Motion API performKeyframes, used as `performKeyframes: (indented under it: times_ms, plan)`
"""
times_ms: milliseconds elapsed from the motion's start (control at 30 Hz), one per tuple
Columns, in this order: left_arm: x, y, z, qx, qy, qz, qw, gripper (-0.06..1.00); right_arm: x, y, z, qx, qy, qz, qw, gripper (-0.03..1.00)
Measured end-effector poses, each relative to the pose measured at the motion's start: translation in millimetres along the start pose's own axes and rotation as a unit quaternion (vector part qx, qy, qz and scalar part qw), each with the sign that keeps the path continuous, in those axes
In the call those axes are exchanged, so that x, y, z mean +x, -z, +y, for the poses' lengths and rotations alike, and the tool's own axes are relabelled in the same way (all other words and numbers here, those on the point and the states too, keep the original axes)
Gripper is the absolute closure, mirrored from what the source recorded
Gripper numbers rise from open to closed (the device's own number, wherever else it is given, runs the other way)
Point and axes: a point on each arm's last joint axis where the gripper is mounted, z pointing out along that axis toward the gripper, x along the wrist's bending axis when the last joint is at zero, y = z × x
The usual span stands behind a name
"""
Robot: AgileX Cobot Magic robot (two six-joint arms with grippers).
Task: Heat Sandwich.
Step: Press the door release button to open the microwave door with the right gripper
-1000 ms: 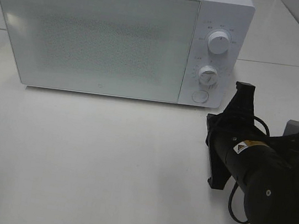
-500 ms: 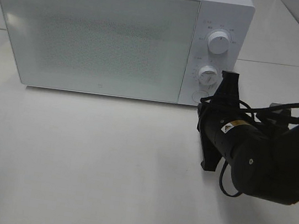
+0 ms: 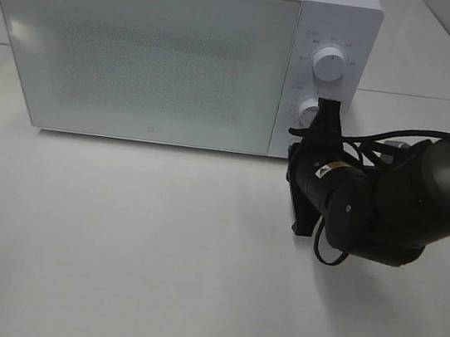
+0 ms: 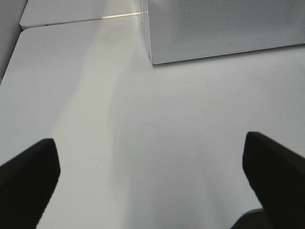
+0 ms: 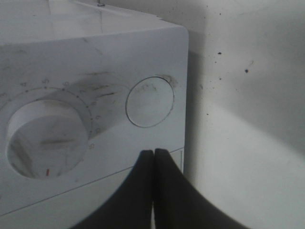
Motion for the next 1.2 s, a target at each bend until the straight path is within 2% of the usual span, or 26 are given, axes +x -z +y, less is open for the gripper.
performKeyframes:
  times_ms: [233,400,600,1200]
  plan:
    - [0.0,0.0,0.0,0.000,0.000,0.000,1.000,-0.04,1.4,-16.8,1.0,-0.003,0.005,-0.002,1.000,0.96]
    - [0.0,0.0,0.0,0.000,0.000,0.000,1.000,-0.04,11.4,-26.9,3.3,-0.007,0.012,0.011,1.000,0.96]
    - [0.0,0.0,0.0,0.000,0.000,0.000,1.000,-0.04,9.2,-30.6,8.3,-0.012,0.013,-0.009,1.000,0.96]
    - [0.0,0.0,0.0,0.000,0.000,0.000,1.000,-0.04,7.0,-33.3,13.3,-0.030,0.017,-0.016,0.999,0.96]
